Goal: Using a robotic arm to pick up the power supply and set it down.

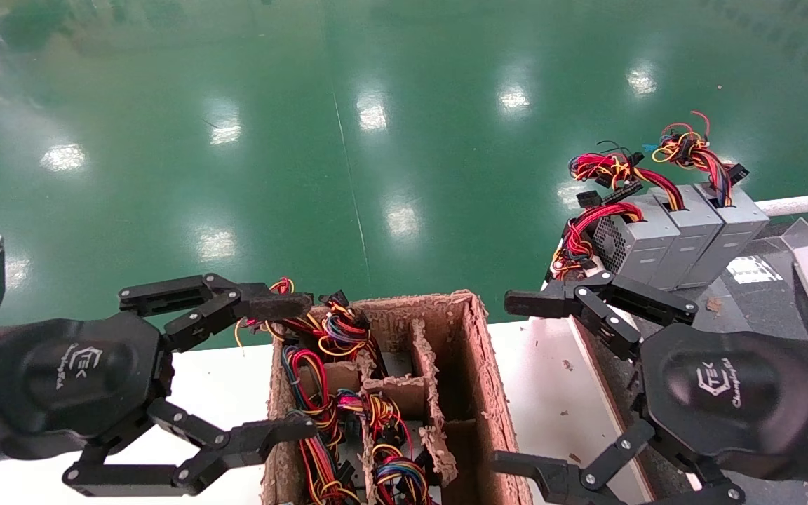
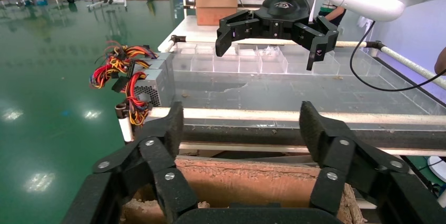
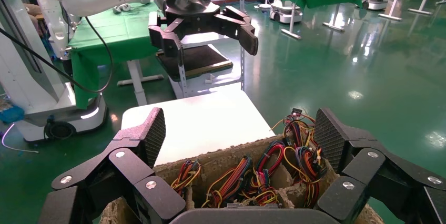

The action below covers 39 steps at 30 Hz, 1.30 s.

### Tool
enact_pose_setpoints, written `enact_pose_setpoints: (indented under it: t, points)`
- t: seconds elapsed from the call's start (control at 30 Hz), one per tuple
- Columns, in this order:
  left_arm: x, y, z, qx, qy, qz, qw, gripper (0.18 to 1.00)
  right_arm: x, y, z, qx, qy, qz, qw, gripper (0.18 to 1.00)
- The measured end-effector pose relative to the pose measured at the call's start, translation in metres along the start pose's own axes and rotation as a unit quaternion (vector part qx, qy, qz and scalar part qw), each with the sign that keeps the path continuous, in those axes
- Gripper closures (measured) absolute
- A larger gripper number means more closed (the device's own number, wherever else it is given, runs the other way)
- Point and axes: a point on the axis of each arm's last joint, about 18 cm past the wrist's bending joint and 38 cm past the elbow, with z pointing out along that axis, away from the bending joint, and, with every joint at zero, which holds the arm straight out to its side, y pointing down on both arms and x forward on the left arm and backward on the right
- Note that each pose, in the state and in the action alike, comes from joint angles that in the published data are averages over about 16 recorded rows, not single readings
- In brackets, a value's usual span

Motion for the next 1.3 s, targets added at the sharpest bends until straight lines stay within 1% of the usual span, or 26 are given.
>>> enact_pose_setpoints:
  t: [0.27,0.57,0.77,0.97,1.17,1.3]
  points:
    - [0.0,0.0,0.0,0.0,0.0,0.0,1.0,0.483,0.0,0.0,0.0,0.0,0.0,0.0,1.0,0.178]
    - [0.0,0.0,0.0,0.0,0.0,0.0,1.0,0.704,0.0,0.0,0.0,0.0,0.0,0.0,1.0,0.178]
    - [0.0,0.0,0.0,0.0,0.0,0.0,1.0,0.828,0.0,0.0,0.0,0.0,0.0,0.0,1.0,0.178]
    - [0.0,0.0,0.0,0.0,0.0,0.0,1.0,0.914,0.0,0.0,0.0,0.0,0.0,0.0,1.0,0.178]
    - [0.0,0.0,0.0,0.0,0.0,0.0,1.0,0.967,0.0,0.0,0.0,0.0,0.0,0.0,1.0,0.178]
    - [0.0,0.0,0.0,0.0,0.0,0.0,1.0,0.979,0.0,0.0002,0.0,0.0,0.0,0.0,1.0,0.178]
